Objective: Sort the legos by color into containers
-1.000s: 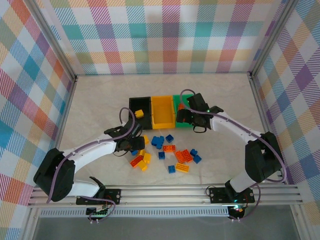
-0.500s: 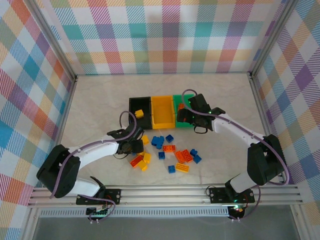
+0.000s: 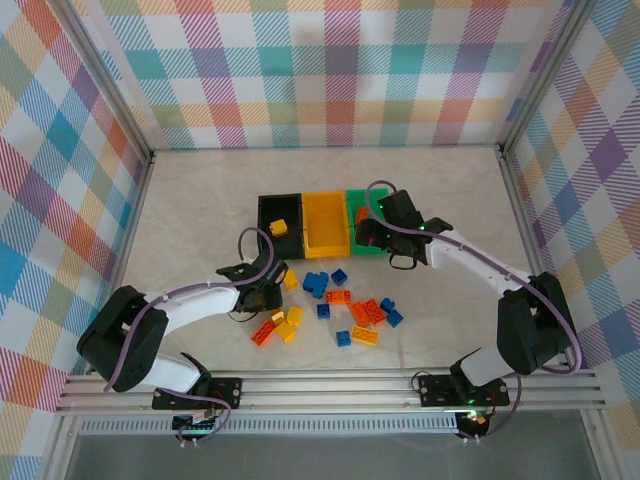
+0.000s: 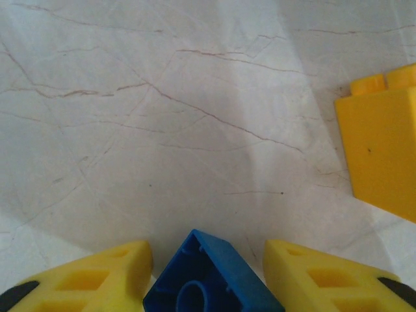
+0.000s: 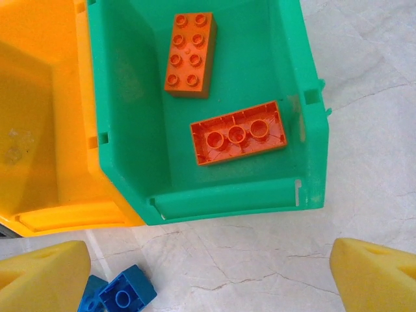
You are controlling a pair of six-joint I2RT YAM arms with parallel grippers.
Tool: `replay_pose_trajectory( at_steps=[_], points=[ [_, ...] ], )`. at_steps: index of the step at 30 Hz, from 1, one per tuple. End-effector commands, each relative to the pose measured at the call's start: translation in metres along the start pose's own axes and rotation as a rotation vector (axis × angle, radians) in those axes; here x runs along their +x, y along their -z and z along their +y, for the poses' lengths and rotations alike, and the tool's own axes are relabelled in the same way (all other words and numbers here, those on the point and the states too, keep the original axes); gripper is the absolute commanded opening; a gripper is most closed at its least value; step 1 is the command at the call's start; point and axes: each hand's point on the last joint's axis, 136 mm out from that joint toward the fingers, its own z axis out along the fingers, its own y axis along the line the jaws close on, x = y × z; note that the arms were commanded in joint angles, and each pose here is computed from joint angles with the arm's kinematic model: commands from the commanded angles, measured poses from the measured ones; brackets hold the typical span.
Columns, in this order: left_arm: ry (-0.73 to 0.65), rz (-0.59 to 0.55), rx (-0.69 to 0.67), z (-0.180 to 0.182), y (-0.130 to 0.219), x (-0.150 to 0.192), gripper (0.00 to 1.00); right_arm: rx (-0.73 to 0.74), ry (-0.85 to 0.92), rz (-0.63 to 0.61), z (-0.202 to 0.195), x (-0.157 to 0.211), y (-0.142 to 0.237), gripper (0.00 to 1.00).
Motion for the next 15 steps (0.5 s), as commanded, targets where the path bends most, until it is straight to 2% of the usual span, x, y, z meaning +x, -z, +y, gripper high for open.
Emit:
replay_pose_trajectory(
  at_steps=[1, 5, 9, 15],
  points=[
    [-0.015, 0.047, -0.034, 0.01, 0.0, 0.016, 0.4, -0.004, -0.017, -0.018, -0.001, -0.002, 0.002, 0.95],
    [-0.028, 0.014, -0.014, 0.002, 0.014, 0.001, 0.29, 0.004, -0.02, -0.025, -0.004, -0.002, 0.005, 0.95],
    [-0.044, -0.03, 0.045, -0.016, 0.04, -0.019, 0.23, 0.007, -0.031, -0.037, -0.008, 0.0, 0.009, 0.95],
    [-0.088, -0.11, 0.148, -0.066, 0.078, -0.061, 0.2, 0.022, -0.055, -0.037, -0.019, 0.011, 0.014, 0.95]
  ],
)
